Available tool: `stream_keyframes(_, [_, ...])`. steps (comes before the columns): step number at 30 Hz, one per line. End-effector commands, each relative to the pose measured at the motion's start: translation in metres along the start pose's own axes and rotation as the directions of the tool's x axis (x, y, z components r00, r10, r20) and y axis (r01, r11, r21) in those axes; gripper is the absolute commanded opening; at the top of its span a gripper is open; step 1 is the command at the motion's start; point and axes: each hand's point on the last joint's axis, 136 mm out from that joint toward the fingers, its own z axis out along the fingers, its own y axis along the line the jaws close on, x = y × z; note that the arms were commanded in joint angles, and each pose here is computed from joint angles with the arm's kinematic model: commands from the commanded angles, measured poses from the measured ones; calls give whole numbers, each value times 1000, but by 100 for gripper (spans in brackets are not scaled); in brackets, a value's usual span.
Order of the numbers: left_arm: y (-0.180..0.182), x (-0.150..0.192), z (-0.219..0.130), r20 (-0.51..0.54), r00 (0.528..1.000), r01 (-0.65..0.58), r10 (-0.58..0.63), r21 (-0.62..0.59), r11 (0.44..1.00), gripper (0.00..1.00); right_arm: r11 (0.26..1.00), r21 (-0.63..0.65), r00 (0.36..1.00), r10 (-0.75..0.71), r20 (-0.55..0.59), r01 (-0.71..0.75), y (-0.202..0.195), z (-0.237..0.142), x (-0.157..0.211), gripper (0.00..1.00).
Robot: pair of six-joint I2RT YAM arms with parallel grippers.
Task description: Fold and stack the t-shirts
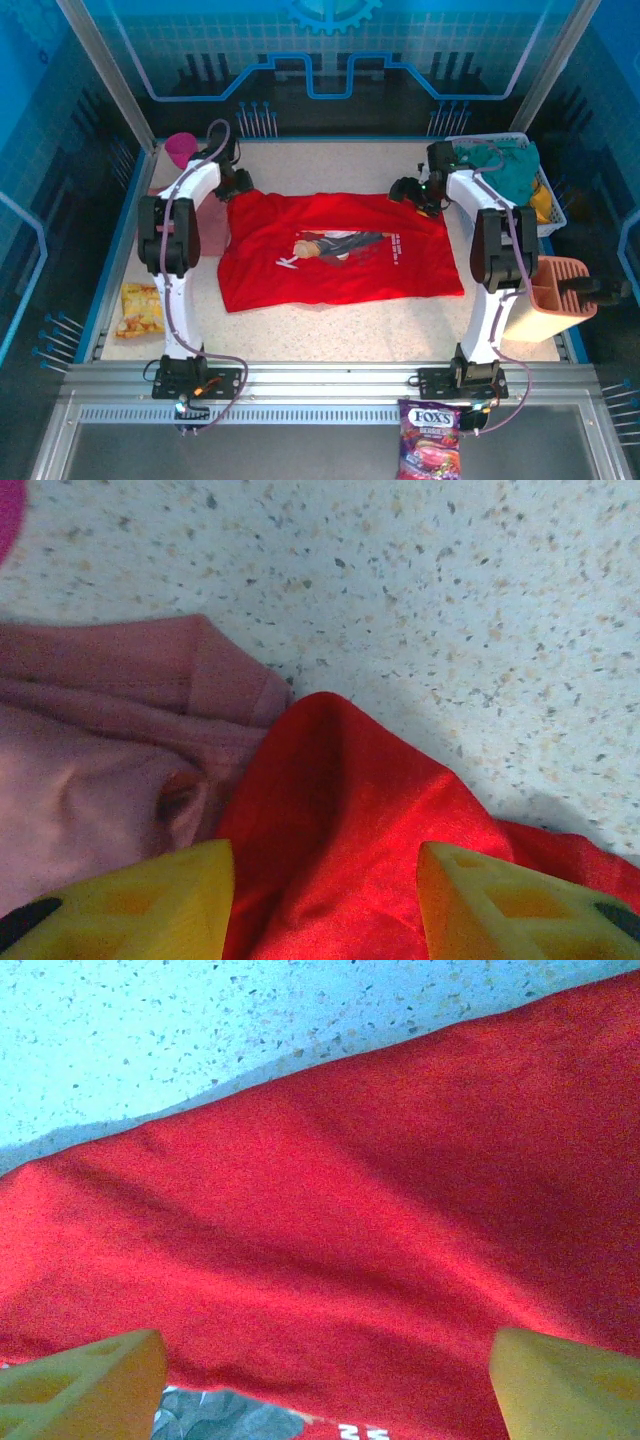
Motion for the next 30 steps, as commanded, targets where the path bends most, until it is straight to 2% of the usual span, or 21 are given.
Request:
stream_keyframes(1, [-23, -28, -9, 92, 995, -49, 41, 84, 995, 51, 1000, -4, 1000, -6, -8, 6, 5, 3, -4, 84])
stream_keyframes(10, [-26, -28, 6, 98, 994, -59, 48, 108, 992, 40, 1000, -4, 1000, 12, -15, -12, -3, 11, -1, 84])
stream_keyframes(13, [-27, -28, 12, 79, 996, -45, 36, 109, 993, 31, 1000, 10, 1000, 20, -20, -20, -7, 16, -3, 82])
stream_keyframes(21, [-19, -23, 19, 15, 999, 42, -43, 56, 998, 17, 995, 70, 995, 81, -55, -77, -30, 28, -6, 80])
stream_keyframes(27, [-10, -20, 14, 13, 999, 49, -49, 16, 999, 0, 989, 94, 992, 118, -49, -113, -47, 28, -10, 80])
stream_keyframes(29, [-11, -21, 11, 19, 999, 33, -34, 21, 999, 1, 988, 93, 990, 130, -50, -125, -51, 27, -11, 79])
stream_keyframes(30, [-11, -20, 10, 12, 1000, 25, -25, 21, 999, 6, 988, 90, 990, 130, -51, -125, -51, 27, -11, 79])
